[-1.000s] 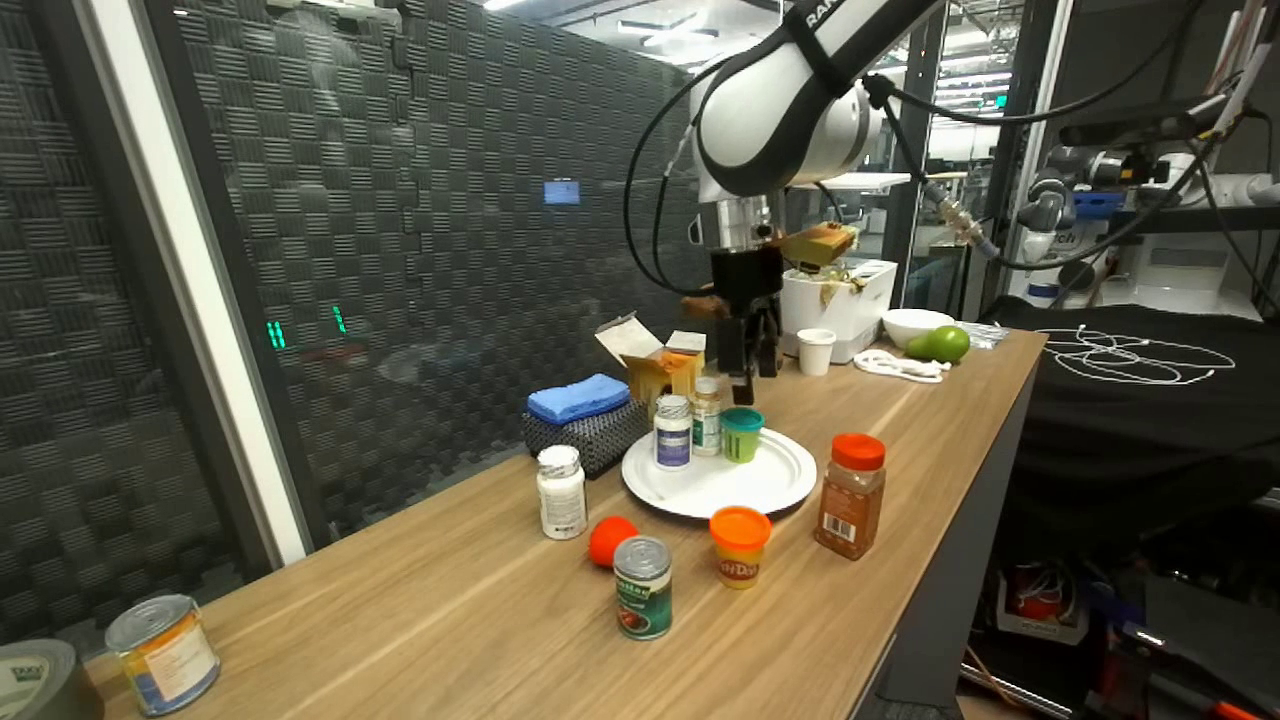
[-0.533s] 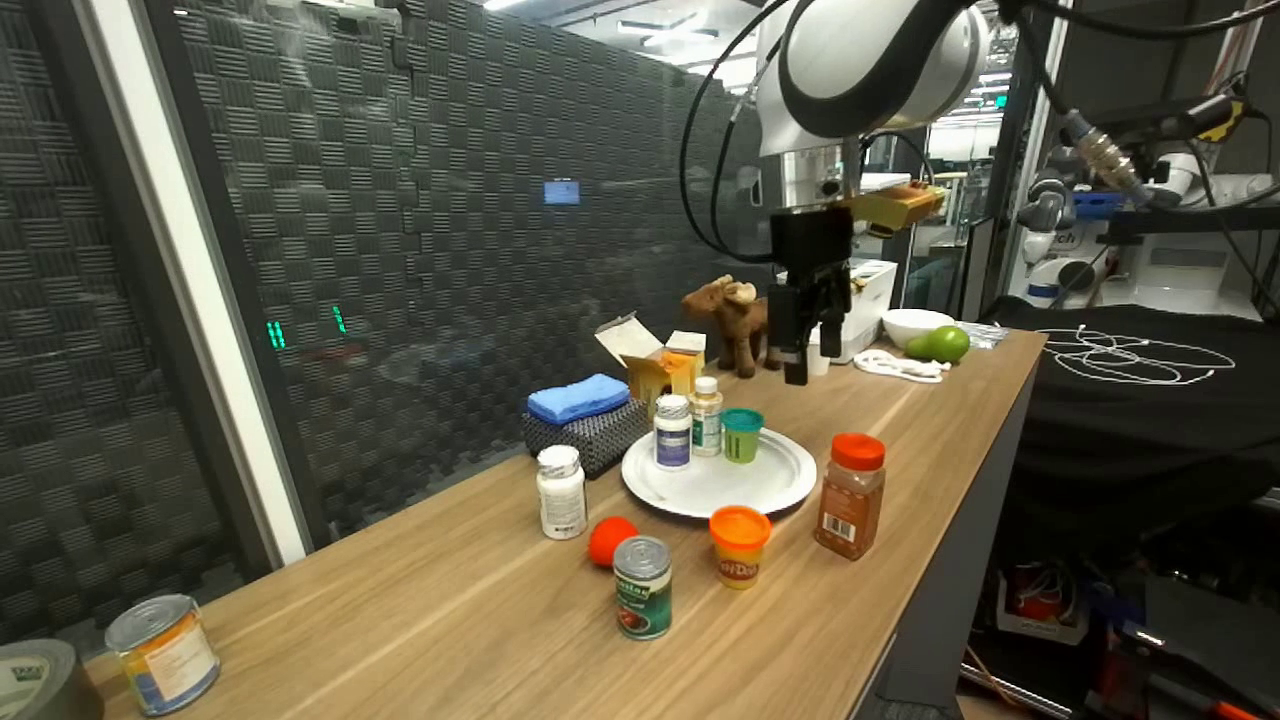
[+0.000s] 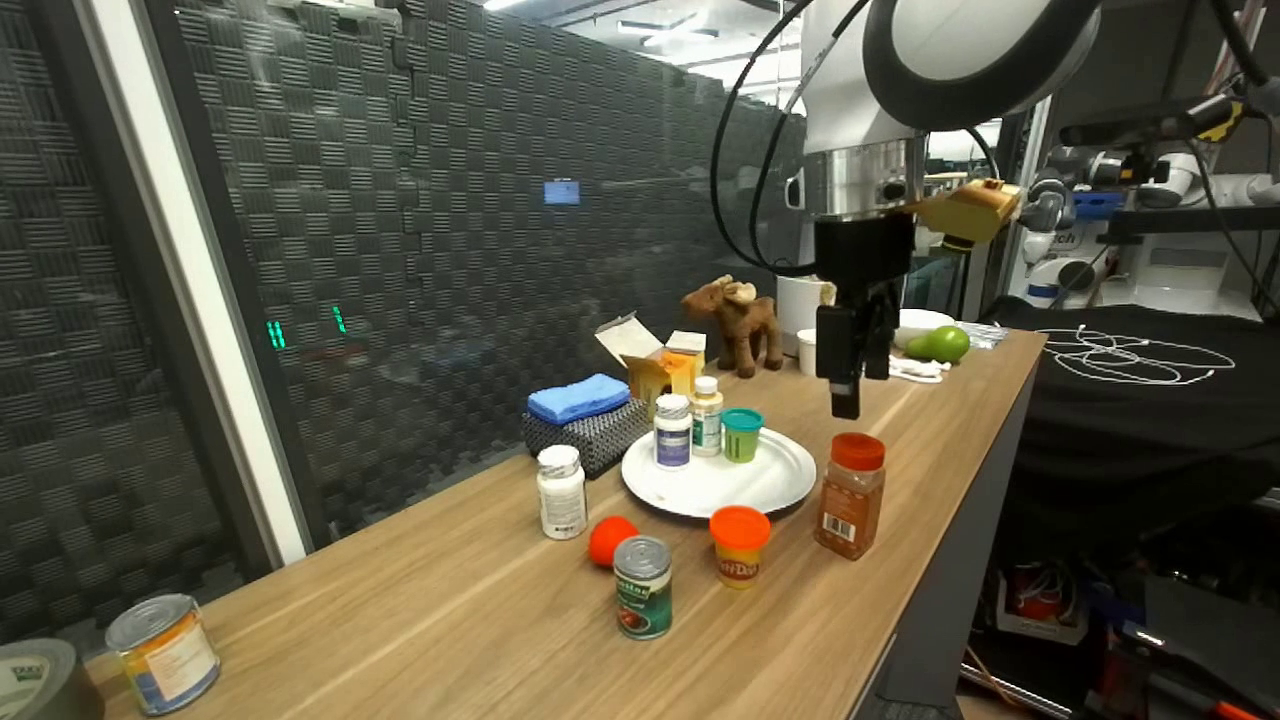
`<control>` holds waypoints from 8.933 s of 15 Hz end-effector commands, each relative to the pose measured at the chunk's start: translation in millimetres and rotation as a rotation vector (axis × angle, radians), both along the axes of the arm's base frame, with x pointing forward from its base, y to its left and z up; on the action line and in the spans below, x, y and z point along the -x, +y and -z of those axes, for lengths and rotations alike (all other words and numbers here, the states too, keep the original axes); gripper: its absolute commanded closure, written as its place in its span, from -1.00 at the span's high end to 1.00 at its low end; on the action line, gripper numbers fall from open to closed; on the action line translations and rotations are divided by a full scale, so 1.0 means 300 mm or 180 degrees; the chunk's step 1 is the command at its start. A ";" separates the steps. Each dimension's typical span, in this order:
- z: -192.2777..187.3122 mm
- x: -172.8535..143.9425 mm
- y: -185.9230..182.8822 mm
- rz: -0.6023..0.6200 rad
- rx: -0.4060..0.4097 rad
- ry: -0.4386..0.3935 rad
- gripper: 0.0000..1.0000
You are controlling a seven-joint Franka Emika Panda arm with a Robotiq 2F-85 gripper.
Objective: Put the bottles on the tray
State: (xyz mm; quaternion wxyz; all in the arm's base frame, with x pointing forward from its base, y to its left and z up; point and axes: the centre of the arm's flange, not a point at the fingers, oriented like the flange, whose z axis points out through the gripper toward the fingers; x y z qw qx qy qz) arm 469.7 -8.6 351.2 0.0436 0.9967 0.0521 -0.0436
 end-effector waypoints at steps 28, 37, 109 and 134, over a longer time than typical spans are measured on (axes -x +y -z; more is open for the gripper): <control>0.109 0.003 0.079 -0.0235 -0.0102 -0.0027 -0.52; -0.106 0.019 0.122 -0.0290 0.0051 0.0213 -0.52; 0.097 -0.526 0.698 -0.1065 -0.0189 -0.0213 1.00; 0.148 -0.691 0.622 -0.0779 -0.0100 -0.0432 0.16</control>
